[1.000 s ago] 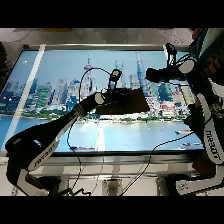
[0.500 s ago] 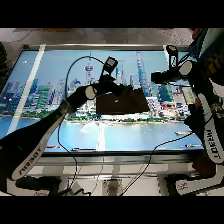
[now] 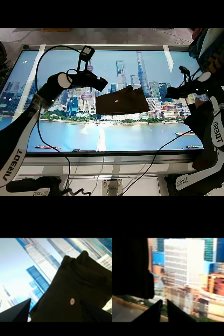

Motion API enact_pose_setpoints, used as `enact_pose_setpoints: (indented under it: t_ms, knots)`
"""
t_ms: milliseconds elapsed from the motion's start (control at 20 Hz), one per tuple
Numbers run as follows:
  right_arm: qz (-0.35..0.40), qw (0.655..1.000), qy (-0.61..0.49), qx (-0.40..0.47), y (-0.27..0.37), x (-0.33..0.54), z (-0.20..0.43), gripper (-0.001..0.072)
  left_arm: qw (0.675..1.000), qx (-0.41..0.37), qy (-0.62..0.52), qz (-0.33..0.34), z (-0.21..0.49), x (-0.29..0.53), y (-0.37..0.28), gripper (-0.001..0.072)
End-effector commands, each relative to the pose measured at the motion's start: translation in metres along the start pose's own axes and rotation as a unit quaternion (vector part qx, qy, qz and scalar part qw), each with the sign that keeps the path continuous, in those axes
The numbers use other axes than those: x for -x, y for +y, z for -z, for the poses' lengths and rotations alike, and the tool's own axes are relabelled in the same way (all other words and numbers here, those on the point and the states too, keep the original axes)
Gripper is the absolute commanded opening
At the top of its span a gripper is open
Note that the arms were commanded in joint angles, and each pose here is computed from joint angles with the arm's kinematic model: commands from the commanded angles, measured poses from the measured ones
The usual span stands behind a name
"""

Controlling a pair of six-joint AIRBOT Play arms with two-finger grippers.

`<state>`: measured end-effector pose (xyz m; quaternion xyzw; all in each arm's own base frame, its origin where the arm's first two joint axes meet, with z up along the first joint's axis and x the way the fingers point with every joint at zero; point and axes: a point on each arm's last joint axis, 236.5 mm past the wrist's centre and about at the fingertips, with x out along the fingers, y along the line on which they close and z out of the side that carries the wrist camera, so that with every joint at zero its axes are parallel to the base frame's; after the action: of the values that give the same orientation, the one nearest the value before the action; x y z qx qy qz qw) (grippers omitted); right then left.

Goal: Fold the clothes and pants, and hang the long-sleeved shirts on hangers.

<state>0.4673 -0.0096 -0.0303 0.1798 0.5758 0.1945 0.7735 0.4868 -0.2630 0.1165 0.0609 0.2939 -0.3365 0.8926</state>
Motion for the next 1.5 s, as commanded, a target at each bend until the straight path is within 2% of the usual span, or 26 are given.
enact_pose_setpoints:
  t_ms: [0, 50, 100, 250, 450, 1050, 1250, 1300, 1450]
  knots:
    - [-0.178, 0.980, -0.066, -0.062, 0.024, -0.011, -0.008, 0.0571, 0.999, 0.038, 0.030, 0.002, 0.015, 0.009, 0.012, 0.0706]
    - [-0.165, 0.980, -0.070, -0.089, 0.016, -0.021, -0.010, 0.0685, 0.999, 0.038, 0.030, 0.002, 0.015, 0.009, 0.012, 0.0706]
    - [-0.146, 0.981, -0.069, -0.111, 0.011, -0.033, -0.010, 0.0693, 0.999, 0.038, 0.030, 0.002, 0.015, 0.009, 0.013, 0.0706]
    - [-0.111, 0.984, -0.048, -0.129, 0.018, -0.070, -0.008, 0.0694, 0.999, 0.038, 0.031, 0.003, 0.016, 0.008, 0.012, 0.0706]
    - [-0.110, 0.973, -0.025, -0.199, 0.044, -0.114, -0.006, 0.0693, 0.999, 0.038, 0.031, 0.003, 0.016, 0.008, 0.012, 0.0706]
    - [-0.169, 0.972, 0.064, -0.152, 0.130, -0.142, 0.030, 0.0693, 0.999, 0.038, 0.031, 0.003, 0.016, 0.008, 0.012, 0.0706]
    - [-0.151, 0.979, 0.065, -0.122, 0.148, -0.160, 0.036, 0.0687, 0.999, 0.038, 0.033, 0.004, 0.017, 0.008, 0.012, 0.0706]
    - [-0.145, 0.981, 0.057, -0.117, 0.154, -0.167, 0.035, 0.0666, 0.999, 0.038, 0.035, 0.005, 0.018, 0.008, 0.011, 0.0706]
    - [-0.115, 0.985, 0.034, -0.121, 0.170, -0.188, 0.032, 0.0446, 0.999, 0.038, 0.038, 0.007, 0.019, 0.008, 0.010, 0.0706]
